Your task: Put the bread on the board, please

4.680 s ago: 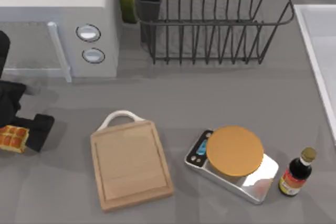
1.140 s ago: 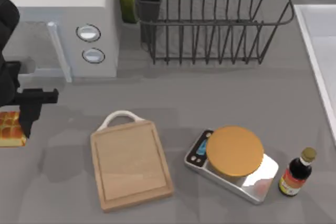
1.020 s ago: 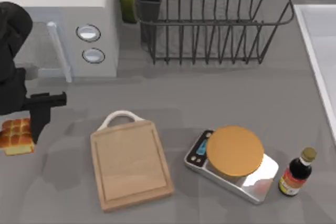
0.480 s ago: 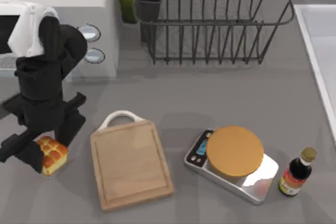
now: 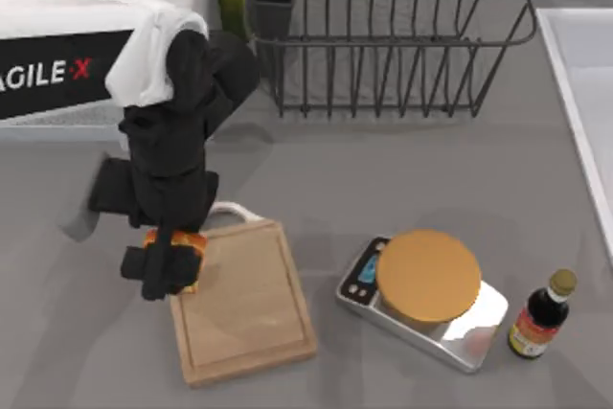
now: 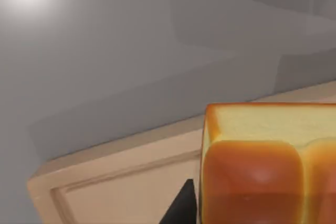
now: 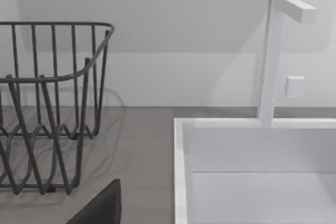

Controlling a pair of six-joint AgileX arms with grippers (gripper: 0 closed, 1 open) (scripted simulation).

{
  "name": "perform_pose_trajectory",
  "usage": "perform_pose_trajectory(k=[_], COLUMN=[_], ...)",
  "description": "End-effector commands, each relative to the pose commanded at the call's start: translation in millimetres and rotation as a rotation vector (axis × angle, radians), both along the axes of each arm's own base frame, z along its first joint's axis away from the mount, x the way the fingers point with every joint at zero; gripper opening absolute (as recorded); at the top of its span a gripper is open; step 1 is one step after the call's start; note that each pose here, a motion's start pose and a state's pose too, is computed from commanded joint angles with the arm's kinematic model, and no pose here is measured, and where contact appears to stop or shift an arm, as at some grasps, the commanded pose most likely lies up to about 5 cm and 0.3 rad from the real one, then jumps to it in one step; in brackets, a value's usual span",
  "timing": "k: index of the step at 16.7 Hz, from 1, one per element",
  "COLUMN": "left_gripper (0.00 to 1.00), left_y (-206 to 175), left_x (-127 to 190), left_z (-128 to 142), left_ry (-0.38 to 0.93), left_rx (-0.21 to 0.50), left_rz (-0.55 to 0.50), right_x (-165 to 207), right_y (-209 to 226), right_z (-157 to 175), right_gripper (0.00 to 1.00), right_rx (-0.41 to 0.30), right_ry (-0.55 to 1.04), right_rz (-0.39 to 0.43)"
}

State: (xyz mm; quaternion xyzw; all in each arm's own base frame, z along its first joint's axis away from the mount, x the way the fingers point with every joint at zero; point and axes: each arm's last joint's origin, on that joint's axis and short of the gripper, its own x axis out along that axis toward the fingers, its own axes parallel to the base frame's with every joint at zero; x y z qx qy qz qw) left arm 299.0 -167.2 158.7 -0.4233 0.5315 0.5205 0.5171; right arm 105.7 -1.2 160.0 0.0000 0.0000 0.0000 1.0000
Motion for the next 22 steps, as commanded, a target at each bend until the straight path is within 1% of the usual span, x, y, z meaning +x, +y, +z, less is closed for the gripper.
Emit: perform_pose_trajectory(k=[2,5,10,13,22], left_gripper=[0.0,0.0,0.0,0.0,0.0], left_y=[-17,-33,-35,-33,-34], left_x=[-1,-4,-5,-4,-5], left_z=[10,23,25,22,-1], left_ry=[-0.052,-0.104,-0.11,-0.104,-0.106], left_rx=[-0.035,-0.082,-0.089,-0.083,-0.086], left_rz=[0.053,0.092,0.095,0.098,0.095], right_x=[0,0,0,0,0], right_y=[0,0,0,0,0], right_z=[0,0,0,0,0], right_gripper=[1.0,1.0,1.0,1.0,1.0], right_rx=[0.0,0.0,0.0,0.0,0.0], right_ry=[0.0,0.0,0.0,0.0,0.0], right_rz=[0.0,0.0,0.0,0.0,0.0])
